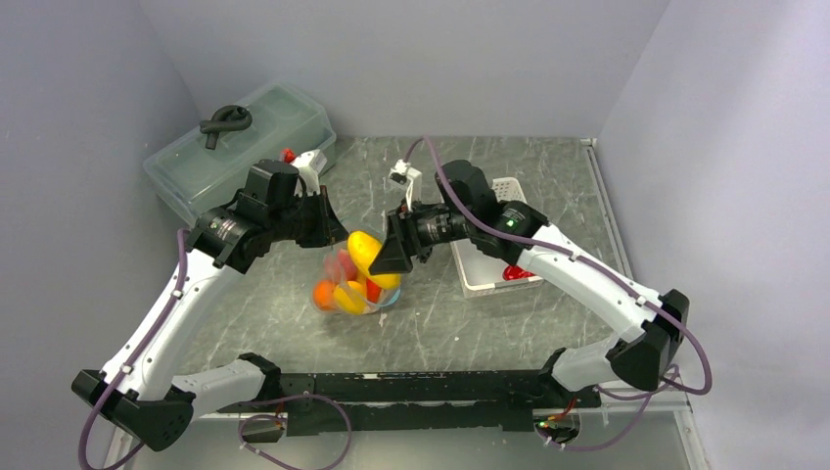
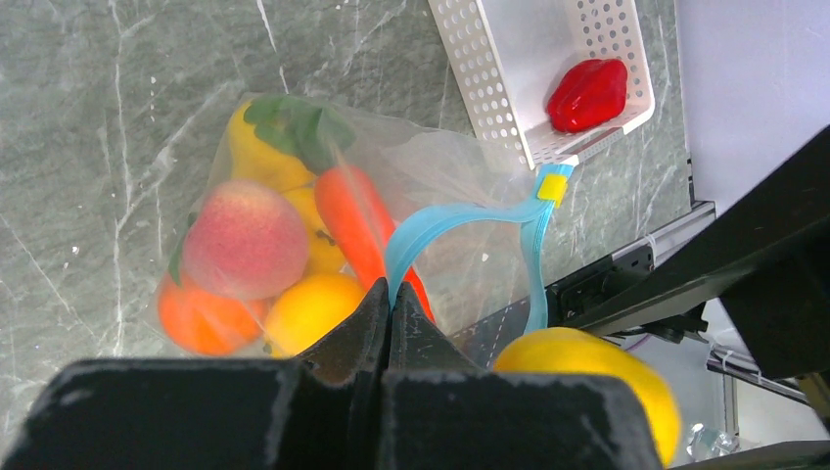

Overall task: Place the food in the zip-top bag and seal the zipper
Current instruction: Place the fake fruit in the zipper food storage bag.

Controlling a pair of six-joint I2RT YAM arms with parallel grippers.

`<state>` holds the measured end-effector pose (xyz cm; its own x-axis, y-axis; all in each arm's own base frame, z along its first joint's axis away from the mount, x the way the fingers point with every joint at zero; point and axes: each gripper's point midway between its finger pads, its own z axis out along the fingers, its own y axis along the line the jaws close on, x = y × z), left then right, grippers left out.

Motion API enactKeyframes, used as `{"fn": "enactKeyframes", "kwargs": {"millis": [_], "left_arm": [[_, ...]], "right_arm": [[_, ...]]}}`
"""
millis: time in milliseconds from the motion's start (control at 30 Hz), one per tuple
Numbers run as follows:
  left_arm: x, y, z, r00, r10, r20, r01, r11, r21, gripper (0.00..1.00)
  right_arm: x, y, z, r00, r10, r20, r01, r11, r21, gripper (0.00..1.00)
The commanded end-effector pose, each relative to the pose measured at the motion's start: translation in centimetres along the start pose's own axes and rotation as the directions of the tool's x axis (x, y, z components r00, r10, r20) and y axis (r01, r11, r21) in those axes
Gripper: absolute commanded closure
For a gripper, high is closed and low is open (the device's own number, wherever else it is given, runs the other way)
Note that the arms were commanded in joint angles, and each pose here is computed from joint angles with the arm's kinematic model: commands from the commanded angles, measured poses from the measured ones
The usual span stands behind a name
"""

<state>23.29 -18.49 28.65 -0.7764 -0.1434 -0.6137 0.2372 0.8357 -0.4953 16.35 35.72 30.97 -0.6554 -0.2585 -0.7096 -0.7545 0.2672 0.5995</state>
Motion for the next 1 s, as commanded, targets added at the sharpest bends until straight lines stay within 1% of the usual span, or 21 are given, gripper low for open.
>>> {"fn": "enactKeyframes", "kwargs": {"millis": [0,167,400,600,733,967], "left_arm": [[-1.5,-1.2,-0.3,0.998,-0.011,0.054,0.008,0.999,0.051,1.00],[-1.5,-1.3,-0.3,0.999,-0.009,0.053,0.006,0.999,0.054,1.00],[-1.4,-1.4,-0.2,0.999,-0.009,0.045,0.006,0.998,0.061,1.00],[-1.3,-1.4,-0.3,0.999,-0.006,0.042,0.004,0.998,0.059,1.00],[-1.1,-1.4,-0.4,0.999,-0.003,0.041,0.001,0.998,0.063,1.00],[-1.1,-1.3,-0.4,0.999,0.002,0.039,-0.005,0.998,0.061,1.00]], "right_arm": [[-1.6,0.6,0.6,0.998,-0.035,0.047,0.035,0.999,0.017,0.76],[-1.1,-1.2,1.6,0.999,-0.012,0.035,0.008,0.994,0.109,0.75],[-0.6,-4.3,2.4,0.999,0.031,0.021,-0.036,0.966,0.256,0.73],[-0.5,-6.0,3.0,0.999,0.044,0.007,-0.044,0.940,0.338,0.66],[-0.7,-6.7,3.6,0.999,0.053,-0.005,-0.048,0.929,0.366,0.59],[-1.6,-6.5,4.1,0.999,0.040,-0.005,-0.035,0.929,0.370,0.35]]}}
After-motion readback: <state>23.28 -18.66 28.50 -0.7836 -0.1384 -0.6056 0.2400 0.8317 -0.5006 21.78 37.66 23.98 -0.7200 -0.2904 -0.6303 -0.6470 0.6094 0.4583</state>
